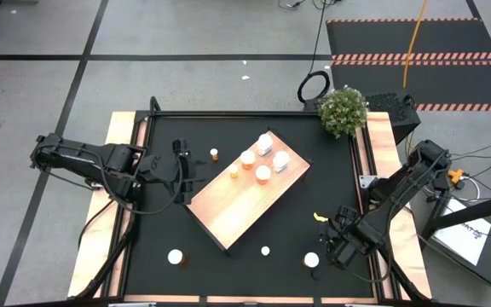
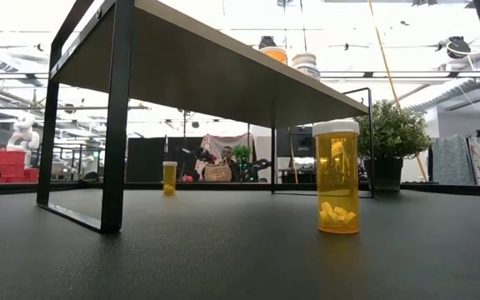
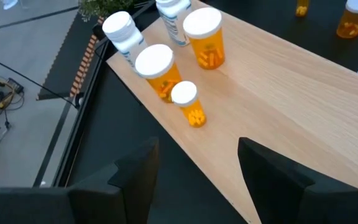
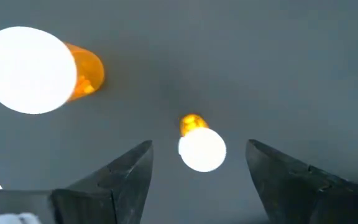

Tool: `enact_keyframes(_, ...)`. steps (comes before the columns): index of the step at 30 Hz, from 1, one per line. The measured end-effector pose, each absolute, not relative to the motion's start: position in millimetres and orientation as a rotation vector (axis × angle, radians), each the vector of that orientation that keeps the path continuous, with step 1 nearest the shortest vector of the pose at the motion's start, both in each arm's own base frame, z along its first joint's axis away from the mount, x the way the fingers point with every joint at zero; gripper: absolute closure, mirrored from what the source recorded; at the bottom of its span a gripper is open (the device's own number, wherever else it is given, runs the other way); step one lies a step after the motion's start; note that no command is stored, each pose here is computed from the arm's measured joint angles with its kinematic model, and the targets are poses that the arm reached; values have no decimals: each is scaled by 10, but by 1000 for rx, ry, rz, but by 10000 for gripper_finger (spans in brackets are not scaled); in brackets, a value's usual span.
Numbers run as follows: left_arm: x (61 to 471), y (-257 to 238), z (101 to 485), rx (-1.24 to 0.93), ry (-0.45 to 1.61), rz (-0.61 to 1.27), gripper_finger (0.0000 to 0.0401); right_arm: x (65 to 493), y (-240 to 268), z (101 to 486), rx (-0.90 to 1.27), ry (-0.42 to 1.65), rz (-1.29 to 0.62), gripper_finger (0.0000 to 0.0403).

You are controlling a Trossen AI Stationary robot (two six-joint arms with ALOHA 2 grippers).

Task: Pick and place medicine bottles onto shelf by color
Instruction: Put the small orange pill bottle on the shelf

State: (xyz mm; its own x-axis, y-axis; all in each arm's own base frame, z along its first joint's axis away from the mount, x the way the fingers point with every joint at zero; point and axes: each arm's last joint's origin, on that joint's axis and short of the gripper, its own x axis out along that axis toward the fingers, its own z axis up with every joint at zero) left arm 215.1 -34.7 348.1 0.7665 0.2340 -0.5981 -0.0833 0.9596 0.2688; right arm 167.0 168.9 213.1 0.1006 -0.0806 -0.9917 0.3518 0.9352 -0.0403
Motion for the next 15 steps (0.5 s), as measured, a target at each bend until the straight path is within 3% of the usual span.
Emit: enact_keyframes(15, 2152, -347, 3482, 231, 676, 172, 178, 1644, 1662, 1906, 223, 1429, -285, 154)
